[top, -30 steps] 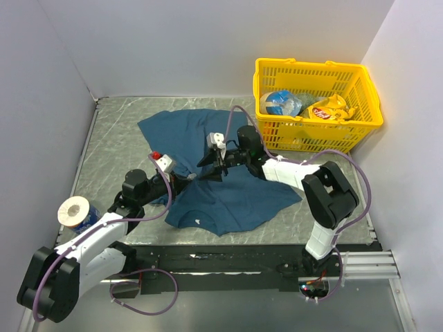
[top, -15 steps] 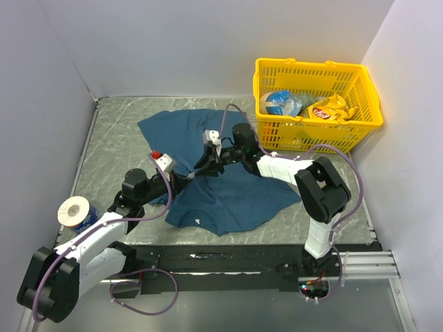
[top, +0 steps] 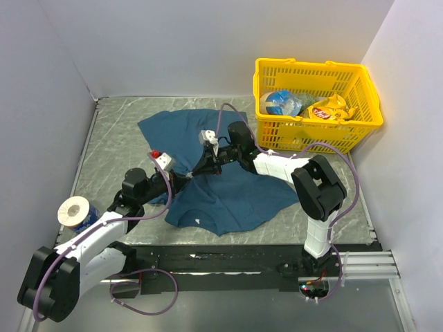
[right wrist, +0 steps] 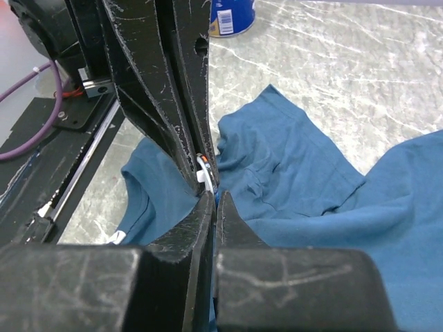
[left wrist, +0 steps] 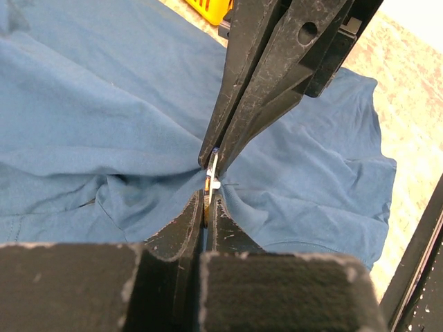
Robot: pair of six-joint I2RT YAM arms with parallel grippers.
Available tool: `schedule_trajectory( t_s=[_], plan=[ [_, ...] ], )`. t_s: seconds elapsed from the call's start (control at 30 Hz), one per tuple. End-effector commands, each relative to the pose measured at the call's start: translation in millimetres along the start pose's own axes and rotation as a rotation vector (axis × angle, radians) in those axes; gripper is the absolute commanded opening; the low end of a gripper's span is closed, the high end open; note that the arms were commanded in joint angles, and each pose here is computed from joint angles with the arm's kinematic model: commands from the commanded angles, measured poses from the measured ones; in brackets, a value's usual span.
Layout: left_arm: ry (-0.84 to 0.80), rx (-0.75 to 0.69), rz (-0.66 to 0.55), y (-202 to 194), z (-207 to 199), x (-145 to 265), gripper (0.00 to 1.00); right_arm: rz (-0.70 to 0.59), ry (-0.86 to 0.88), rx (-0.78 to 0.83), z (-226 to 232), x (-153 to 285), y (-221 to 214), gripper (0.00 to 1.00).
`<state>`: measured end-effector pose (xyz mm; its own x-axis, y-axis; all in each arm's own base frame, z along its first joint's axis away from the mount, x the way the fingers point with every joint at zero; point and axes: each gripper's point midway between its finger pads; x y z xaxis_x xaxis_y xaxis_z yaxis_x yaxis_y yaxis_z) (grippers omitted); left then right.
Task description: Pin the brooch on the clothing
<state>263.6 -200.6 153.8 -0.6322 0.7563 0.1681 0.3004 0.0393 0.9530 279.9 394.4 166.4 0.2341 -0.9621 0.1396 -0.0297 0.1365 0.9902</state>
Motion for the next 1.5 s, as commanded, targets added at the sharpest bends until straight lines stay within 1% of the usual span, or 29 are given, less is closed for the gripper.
schedule_trajectory(
  t_s=[0.0,0.07,0.13,0.17,0.2,0.27,0.3,0.33,0.37,0.47,0.53,0.57,0.67,0.77,1.03,1.07,1.1,1.13,1.17,1.27,1.3,1.33,1.37,1.43,1.47],
  plan=[
    [-0.038,-0.049,-0.069,31.5,-9.6,-3.6,0.07,-0.029,-0.003,0.067,-4.8,-5.5,18.1,0.00],
    [0.017,-0.022,-0.055,28.7,-1.0,-2.8,0.10,-0.027,-0.013,0.064,-5.4,-4.5,16.4,0.00],
    [0.085,0.011,-0.039,27.2,9.2,-0.9,0.22,-0.023,-0.025,0.061,-7.1,-3.5,16.5,0.00],
    [0.121,0.025,-0.044,28.1,14.7,0.2,0.35,-0.023,-0.026,0.059,-6.9,-3.9,17.1,0.00],
    [0.137,0.033,-0.055,28.5,16.0,2.8,0.50,-0.024,-0.028,0.059,-7.3,-3.9,17.5,0.00],
    [0.154,0.040,-0.105,37.2,15.7,8.5,0.60,-0.021,-0.034,0.051,-8.7,-4.3,16.0,0.00],
    [0.167,0.048,-0.114,34.9,17.1,11.4,0.67,-0.020,-0.035,0.049,-9.0,-4.2,16.1,0.00],
    [0.179,0.057,-0.131,36.3,17.7,14.3,0.71,-0.020,-0.040,0.051,-9.8,-4.0,16.9,0.00],
    [0.215,0.058,-0.166,40.4,21.7,20.8,0.77,-0.021,-0.042,0.051,-10.1,-4.0,16.9,0.00],
    [0.254,0.074,-0.234,47.0,24.2,31.7,0.84,-0.022,-0.045,0.051,-10.6,-4.0,17.1,0.00],
    [0.299,0.114,-0.266,49.3,30.8,36.0,0.89,-0.018,-0.049,0.048,-11.7,-3.4,17.1,0.00],
    [0.305,0.118,-0.261,49.8,31.8,35.5,0.96,-0.019,-0.046,0.049,-11.4,-3.4,17.6,0.00],
    [0.281,0.131,-0.193,41.6,30.8,25.2,0.96,-0.018,-0.049,0.054,-12.0,-3.2,18.3,0.00],
    [0.219,0.128,-0.163,38.0,25.5,18.4,0.96,-0.017,-0.047,0.053,-11.7,-3.1,19.2,0.00],
    [0.114,0.107,-0.214,47.1,21.1,26.3,0.96,-0.009,-0.040,0.055,-10.5,-2.7,18.2,0.00],
    [0.099,0.103,-0.211,45.7,18.7,26.4,0.99,-0.009,-0.040,0.056,-10.9,-2.7,18.9,0.00],
    [0.091,0.098,-0.214,46.7,17.4,26.2,0.95,-0.007,-0.042,0.055,-11.9,-2.2,18.6,0.00],
    [0.091,0.100,-0.212,46.0,17.8,26.0,0.85,-0.006,-0.042,0.054,-11.9,-2.2,18.5,0.00],
    [0.083,0.103,-0.206,43.9,17.3,24.7,0.67,-0.006,-0.039,0.053,-11.8,-2.5,17.7,0.00],
    [0.072,0.108,-0.183,38.4,17.3,21.5,0.64,-0.002,-0.041,0.052,-12.5,-2.6,16.9,0.00],
    [0.075,0.109,-0.177,36.8,18.5,20.7,0.61,-0.002,-0.037,0.053,-11.9,-3.1,17.2,0.00],
    [0.075,0.111,-0.171,34.7,19.5,19.9,0.53,0.000,-0.040,0.052,-12.3,-2.5,16.2,0.00],
    [0.071,0.108,-0.171,34.7,19.1,19.3,0.42,0.000,-0.042,0.055,-12.6,-2.3,17.2,0.00],
    [0.061,0.116,-0.153,28.1,19.3,17.1,0.48,0.000,-0.042,0.053,-13.0,-2.6,16.3,0.00],
    [0.062,0.123,-0.141,26.2,20.1,16.0,0.49,-0.001,-0.039,0.050,-12.7,-2.8,16.1,0.00]
  ],
)
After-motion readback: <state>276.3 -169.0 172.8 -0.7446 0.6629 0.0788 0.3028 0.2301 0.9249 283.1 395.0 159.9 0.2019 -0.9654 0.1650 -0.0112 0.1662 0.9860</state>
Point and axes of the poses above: each gripper's point midway between its finger pads, its own x axis back along the fingers, its own z axis along the line the jaws close on, y = z × x, and after that the axes turned 3 degrees about x, right-handed
